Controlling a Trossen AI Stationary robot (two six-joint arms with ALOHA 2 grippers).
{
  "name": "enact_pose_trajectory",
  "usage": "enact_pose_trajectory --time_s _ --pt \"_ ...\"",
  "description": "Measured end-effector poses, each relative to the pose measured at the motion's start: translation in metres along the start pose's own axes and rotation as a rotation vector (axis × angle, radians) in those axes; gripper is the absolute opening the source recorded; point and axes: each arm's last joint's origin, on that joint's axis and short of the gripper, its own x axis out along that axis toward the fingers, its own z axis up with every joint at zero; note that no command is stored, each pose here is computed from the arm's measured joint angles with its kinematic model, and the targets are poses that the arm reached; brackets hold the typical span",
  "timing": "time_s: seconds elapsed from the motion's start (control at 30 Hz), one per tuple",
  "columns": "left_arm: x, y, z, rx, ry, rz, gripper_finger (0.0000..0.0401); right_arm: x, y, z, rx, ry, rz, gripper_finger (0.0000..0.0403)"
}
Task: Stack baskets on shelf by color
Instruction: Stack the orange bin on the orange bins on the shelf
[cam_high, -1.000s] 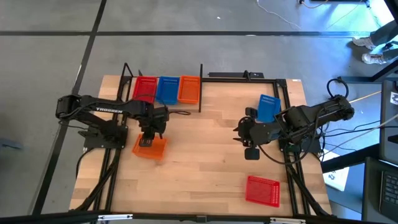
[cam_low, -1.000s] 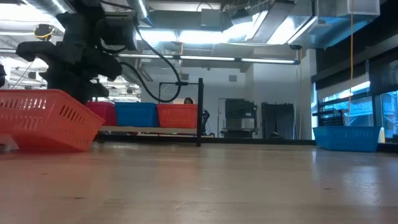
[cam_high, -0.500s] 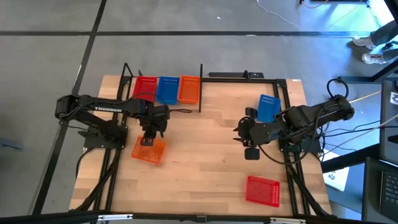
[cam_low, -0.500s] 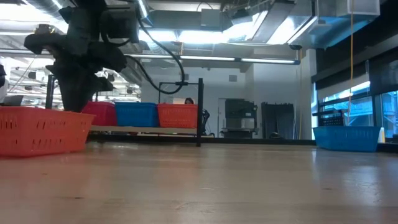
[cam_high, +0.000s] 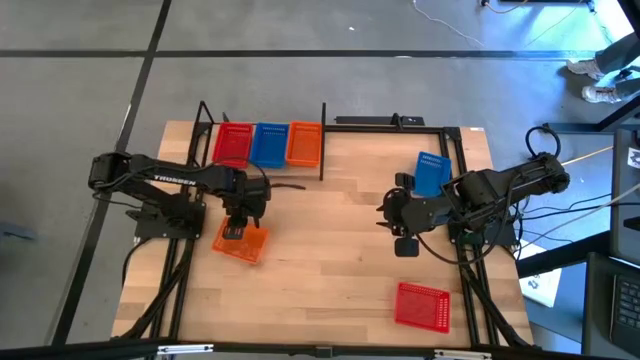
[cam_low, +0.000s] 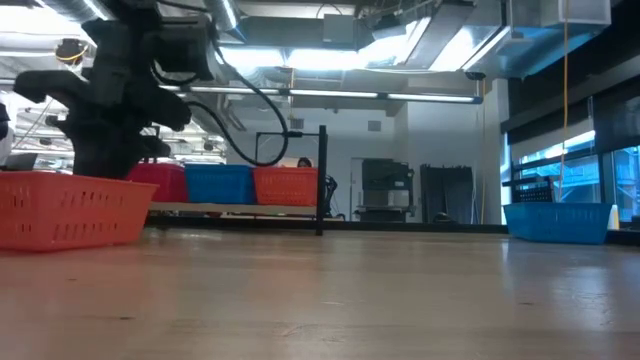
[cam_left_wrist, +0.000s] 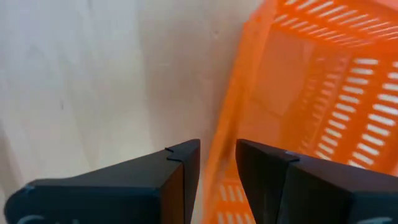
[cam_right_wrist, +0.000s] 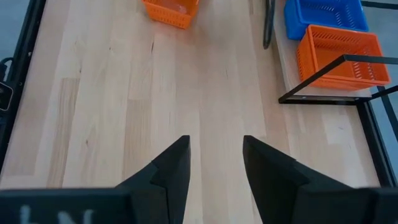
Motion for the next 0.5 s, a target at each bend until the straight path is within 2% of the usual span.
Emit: enact_pose_trajectory --time_s 0.23,0.37,0.5 --pt "0.003 -0.001 0.004 -0.045 -0.011 -0.009 0.0094 0.0 0.0 0.0 -0.005 0.003 -0.001 0.0149" --pt "0.004 0.0 0.007 -0.077 -0.039 0.029 0.0094 0.0 0.0 0.0 -0.006 0.003 -0.001 0.0149" --pt "0.009 0.001 0.011 -0.072 -0.039 0.028 0.0095 0.0 0.0 0.0 -0.001 0.003 -0.001 0.0149"
